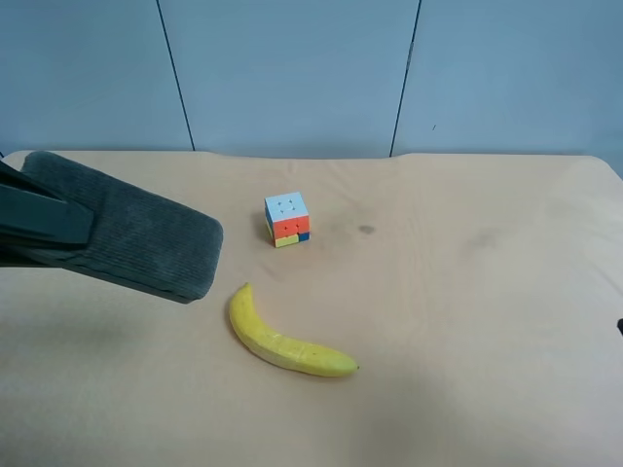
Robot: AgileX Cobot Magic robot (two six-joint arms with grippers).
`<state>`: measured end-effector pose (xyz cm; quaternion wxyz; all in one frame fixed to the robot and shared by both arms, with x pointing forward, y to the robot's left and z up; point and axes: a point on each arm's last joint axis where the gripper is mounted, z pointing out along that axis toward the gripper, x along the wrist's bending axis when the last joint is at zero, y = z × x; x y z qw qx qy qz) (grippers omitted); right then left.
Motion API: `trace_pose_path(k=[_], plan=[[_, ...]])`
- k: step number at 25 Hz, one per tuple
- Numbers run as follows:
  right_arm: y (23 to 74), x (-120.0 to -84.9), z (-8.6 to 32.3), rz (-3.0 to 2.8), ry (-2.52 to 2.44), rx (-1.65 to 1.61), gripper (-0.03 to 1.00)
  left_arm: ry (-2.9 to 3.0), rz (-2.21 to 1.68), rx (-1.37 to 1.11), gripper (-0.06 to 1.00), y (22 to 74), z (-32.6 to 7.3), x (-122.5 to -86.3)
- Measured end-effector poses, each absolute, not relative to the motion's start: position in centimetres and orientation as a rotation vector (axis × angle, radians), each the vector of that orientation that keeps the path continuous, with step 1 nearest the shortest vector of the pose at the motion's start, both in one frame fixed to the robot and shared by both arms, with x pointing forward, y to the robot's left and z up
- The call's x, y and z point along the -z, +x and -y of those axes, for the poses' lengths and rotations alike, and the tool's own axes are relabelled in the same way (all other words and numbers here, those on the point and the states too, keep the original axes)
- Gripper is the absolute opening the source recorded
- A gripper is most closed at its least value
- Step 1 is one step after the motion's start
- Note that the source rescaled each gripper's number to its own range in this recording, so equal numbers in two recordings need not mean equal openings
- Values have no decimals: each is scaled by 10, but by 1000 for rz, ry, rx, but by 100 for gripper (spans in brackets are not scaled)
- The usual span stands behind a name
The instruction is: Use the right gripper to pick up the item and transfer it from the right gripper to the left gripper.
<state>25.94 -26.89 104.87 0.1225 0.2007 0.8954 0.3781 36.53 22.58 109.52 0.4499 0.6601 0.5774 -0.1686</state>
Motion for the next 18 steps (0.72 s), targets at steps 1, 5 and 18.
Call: trace_pose_path(k=[1,5,18], plan=[[259,-1049,269,-2613,586,-1103,99,1632,-1428,417,1,365,-226,-1095],[259,-1049,269,-2612,586,-1104,99,1632,-1428,417,1,365,-226,-1095],[245,-1053,302,-2175,979,-1208,99,1632,-1428,417,1,365,-226,-1095]])
